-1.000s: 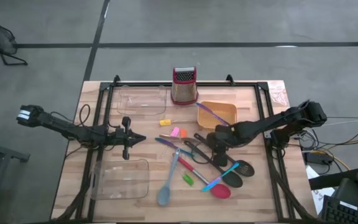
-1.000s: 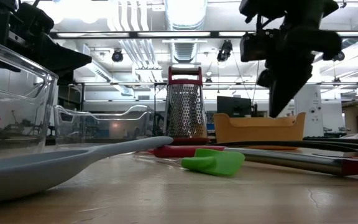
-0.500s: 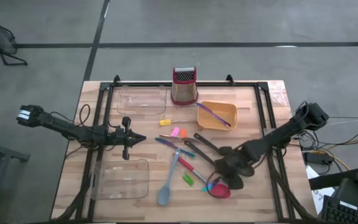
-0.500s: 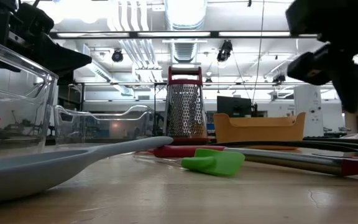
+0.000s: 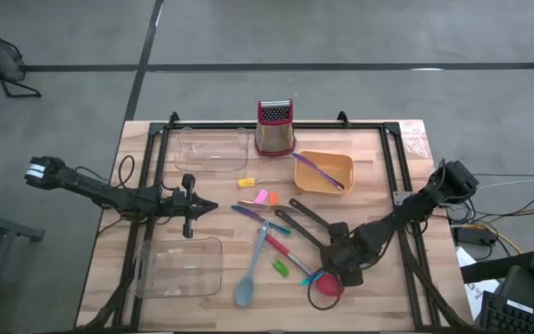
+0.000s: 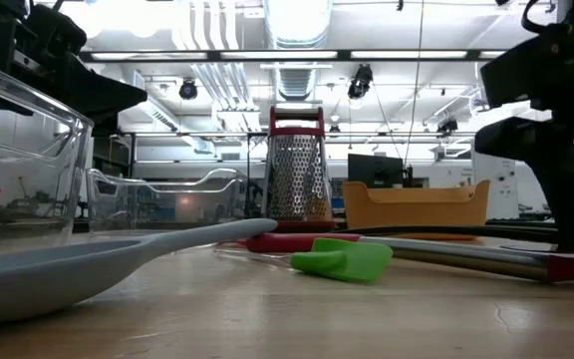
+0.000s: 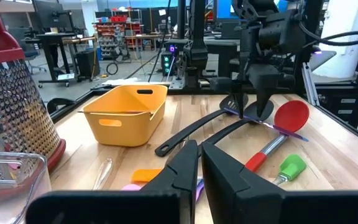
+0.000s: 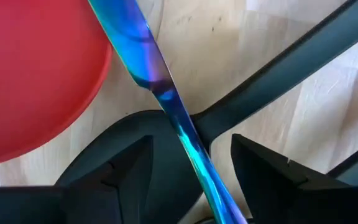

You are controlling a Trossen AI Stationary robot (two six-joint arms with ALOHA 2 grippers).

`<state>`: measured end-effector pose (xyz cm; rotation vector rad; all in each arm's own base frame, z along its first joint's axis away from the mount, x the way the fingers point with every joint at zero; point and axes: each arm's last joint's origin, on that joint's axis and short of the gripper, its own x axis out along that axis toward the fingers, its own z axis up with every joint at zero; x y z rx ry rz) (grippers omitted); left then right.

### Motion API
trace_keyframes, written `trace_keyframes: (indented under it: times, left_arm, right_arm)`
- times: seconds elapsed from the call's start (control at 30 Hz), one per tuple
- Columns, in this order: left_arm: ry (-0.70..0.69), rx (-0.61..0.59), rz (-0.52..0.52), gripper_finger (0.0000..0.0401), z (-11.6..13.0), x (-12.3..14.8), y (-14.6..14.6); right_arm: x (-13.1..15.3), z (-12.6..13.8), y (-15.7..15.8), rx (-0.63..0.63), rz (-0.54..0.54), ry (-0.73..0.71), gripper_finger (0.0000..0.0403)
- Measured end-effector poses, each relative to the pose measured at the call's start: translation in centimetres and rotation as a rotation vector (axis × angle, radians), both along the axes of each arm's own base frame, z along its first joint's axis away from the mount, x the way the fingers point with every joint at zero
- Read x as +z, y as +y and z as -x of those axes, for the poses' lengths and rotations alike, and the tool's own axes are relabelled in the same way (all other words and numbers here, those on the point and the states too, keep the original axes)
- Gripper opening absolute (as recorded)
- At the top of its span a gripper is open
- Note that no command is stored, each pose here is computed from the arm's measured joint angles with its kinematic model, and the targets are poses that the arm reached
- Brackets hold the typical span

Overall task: Pick & Place Kitchen Items
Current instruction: Put the bottom blue knife into the yellow bin

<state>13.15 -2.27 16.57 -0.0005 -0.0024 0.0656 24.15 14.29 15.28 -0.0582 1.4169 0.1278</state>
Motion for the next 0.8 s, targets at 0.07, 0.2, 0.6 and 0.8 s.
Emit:
trace_keyframes:
  times: [0.07,0.2,0.6,0.8]
  left_arm:
    - [0.000,0.000,0.000,0.0028,0.0,0.0,0.0]
    - [-0.001,0.000,0.000,0.0025,0.0,0.0,0.0]
    - [0.000,0.000,0.000,0.0025,0.0,0.0,0.0]
    - [0.000,0.000,0.000,0.0023,0.0,0.0,0.0]
  right_arm:
    - [-0.2,0.1,-0.1,-0.002,0.012,0.019,0.0215]
    - [-0.7,0.0,0.0,-0.002,0.021,0.033,0.0203]
    - [-1.4,-0.1,0.0,0.021,0.033,0.056,0.0119]
    - [-1.3,0.0,0.0,0.023,0.036,0.054,0.0053]
